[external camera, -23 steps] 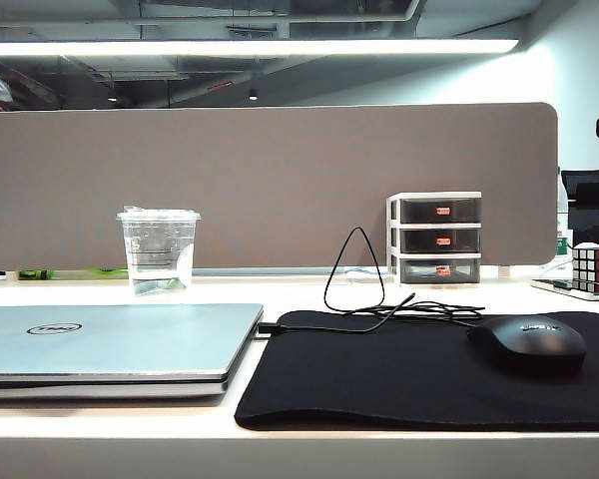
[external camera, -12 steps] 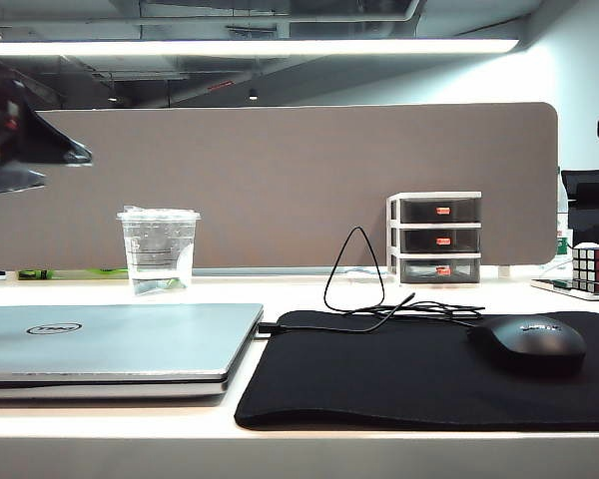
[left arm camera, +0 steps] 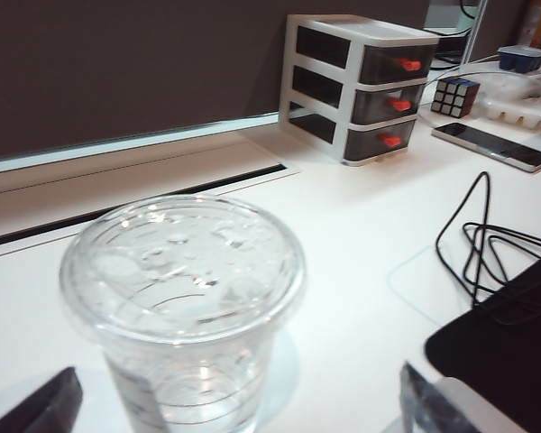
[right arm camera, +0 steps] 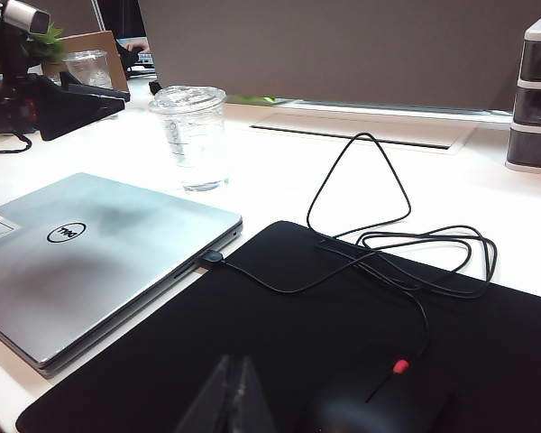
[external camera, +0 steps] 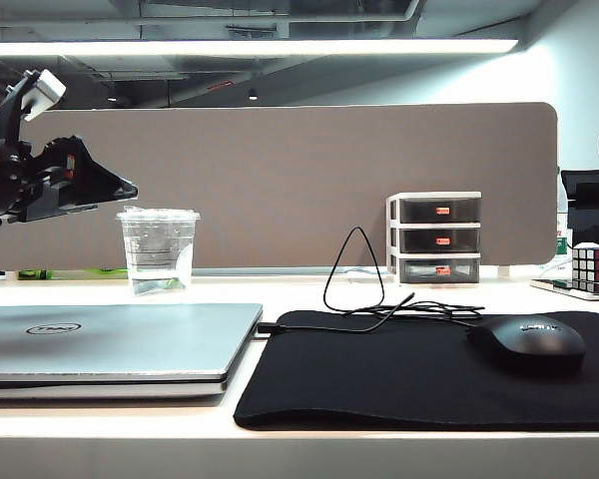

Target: Pick up the coffee cup and place it over the laptop.

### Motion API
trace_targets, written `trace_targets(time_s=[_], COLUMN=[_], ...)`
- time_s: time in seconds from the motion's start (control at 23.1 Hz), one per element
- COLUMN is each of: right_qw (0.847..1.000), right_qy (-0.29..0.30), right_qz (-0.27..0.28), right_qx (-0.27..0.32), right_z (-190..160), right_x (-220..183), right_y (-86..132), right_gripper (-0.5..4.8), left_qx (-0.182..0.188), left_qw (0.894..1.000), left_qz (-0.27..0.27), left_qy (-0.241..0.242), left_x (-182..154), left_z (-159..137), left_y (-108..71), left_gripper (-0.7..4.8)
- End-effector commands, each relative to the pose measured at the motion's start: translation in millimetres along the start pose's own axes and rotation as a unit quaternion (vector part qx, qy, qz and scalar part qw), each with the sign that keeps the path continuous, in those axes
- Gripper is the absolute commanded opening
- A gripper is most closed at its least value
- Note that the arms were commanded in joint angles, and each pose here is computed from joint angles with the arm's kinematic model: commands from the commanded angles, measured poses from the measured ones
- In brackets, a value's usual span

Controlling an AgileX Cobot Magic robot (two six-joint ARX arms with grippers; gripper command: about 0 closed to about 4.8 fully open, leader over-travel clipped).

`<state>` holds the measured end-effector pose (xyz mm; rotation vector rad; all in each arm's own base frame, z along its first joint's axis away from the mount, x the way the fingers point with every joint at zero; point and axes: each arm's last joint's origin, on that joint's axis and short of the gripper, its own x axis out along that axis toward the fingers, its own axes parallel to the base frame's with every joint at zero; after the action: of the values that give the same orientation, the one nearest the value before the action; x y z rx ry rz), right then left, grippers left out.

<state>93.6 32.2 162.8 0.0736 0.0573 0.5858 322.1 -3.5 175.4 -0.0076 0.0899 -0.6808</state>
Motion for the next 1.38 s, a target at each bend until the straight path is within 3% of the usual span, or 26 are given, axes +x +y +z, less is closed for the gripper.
trace_targets(time_s=[0.04, 0.35, 0.39, 0.52, 0.78, 0.99, 1.38], right_qw=[1.000, 1.000, 1.000, 1.000, 1.000, 1.000, 1.000], right_qy=[0.006, 0.016, 0.016, 0.016, 0.016, 0.016, 0.018], right_qz=[-0.002, -0.004, -0.004, -0.004, -0.004, -0.004, -0.004], right_qx=[0.001, 0.004, 0.004, 0.004, 0.004, -0.002, -0.004], right_z=[-2, -4, -4, -4, -4, -4, -5], right_x=[0, 0, 0, 0, 0, 0, 0], right_y=[0, -1, -1, -1, -1, -1, -1], right_gripper=[-0.01, -0.01, -0.01, -0.01, -0.01, -0.01, -0.01], left_qx=[0.004, -0.017, -0.014, 0.046, 0.081, 0.100, 0.094], left_qw=[0.999, 0.999, 0.999, 0.999, 0.996, 0.994, 0.995], left_qz=[0.036, 0.033, 0.031, -0.010, 0.010, 0.018, 0.014], left_qy=[0.006, 0.005, 0.006, 0.013, 0.040, 0.047, 0.036], left_x=[0, 3, 3, 4, 8, 11, 35], left_z=[-1, -1, -1, -8, -26, -37, -51], left_y=[3.2, 0.0, -0.5, -1.0, 3.3, 6.4, 25.9], left_gripper=[4.79, 4.79, 4.79, 4.79, 4.79, 4.79, 4.79])
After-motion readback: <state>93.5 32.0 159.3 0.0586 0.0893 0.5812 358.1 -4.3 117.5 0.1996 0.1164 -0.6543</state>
